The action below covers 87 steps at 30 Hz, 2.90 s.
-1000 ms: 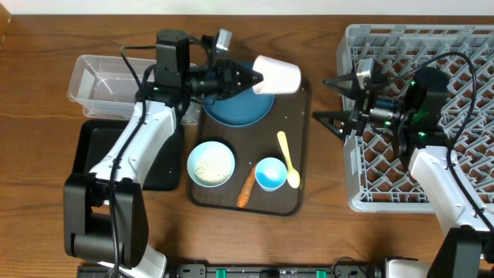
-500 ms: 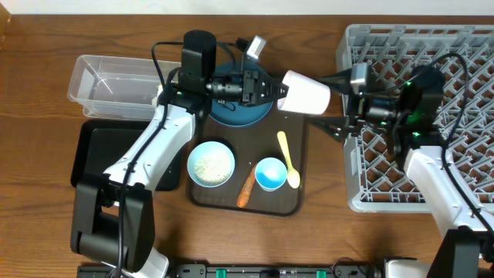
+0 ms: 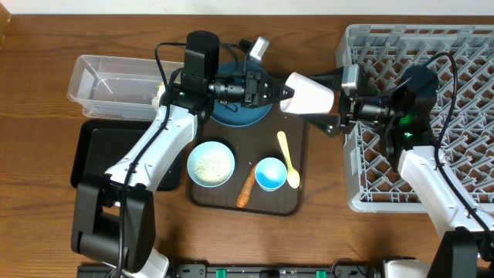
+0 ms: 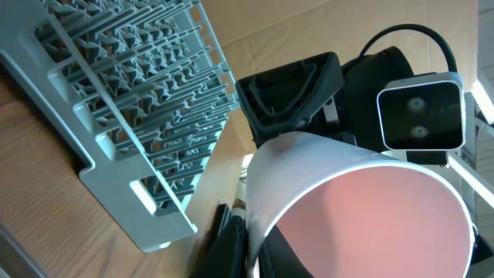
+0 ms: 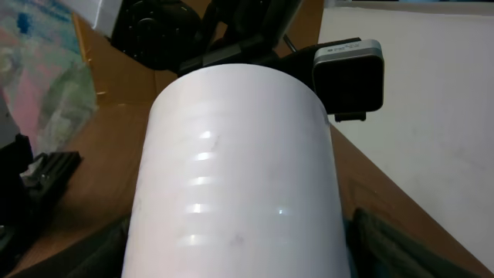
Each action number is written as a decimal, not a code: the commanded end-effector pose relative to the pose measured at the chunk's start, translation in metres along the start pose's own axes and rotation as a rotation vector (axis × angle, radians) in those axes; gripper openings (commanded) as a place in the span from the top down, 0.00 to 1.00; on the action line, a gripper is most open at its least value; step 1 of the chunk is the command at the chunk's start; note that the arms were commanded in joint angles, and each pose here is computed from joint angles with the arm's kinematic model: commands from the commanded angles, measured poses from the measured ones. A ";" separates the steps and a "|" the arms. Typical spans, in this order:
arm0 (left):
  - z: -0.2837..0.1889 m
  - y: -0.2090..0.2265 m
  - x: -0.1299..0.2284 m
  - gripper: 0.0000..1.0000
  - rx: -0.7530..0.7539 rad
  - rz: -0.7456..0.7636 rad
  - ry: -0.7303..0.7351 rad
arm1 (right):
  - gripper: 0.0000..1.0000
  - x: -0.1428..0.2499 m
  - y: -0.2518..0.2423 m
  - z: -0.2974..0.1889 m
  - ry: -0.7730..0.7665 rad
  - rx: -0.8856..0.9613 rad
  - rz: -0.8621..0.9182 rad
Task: Sort waste into correct bins and load items into the dishwasher rack
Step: 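Grasp pink cup with right gripper and release left gripper, then carry pink cup with right gripper and place it in dish rack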
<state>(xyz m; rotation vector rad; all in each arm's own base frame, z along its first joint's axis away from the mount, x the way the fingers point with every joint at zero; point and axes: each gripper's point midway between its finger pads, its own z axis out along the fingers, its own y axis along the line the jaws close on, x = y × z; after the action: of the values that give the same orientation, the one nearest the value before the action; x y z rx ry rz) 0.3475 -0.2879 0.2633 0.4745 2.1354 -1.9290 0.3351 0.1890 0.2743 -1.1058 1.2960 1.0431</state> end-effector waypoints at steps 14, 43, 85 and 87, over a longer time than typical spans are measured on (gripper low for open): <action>0.002 -0.001 -0.004 0.91 0.005 0.009 0.002 | 0.36 -0.003 -0.002 0.003 -0.002 -0.001 -0.017; -0.082 0.138 0.001 0.79 -0.704 -0.089 -0.178 | 0.74 0.054 -0.094 -0.053 0.156 0.630 0.355; -0.190 0.112 0.011 0.78 -1.196 -0.036 -0.322 | 0.99 0.132 -0.029 -0.445 0.426 1.949 1.155; -0.190 0.112 0.011 0.78 -1.196 -0.037 -0.321 | 0.99 0.142 -0.028 -0.447 0.440 1.943 1.185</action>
<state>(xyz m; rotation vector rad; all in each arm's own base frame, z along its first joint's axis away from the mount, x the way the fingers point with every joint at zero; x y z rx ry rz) 0.3875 -0.0915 0.1727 -0.1212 2.5491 -0.4311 0.2850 -0.2536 0.1495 1.0551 2.3445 -0.2047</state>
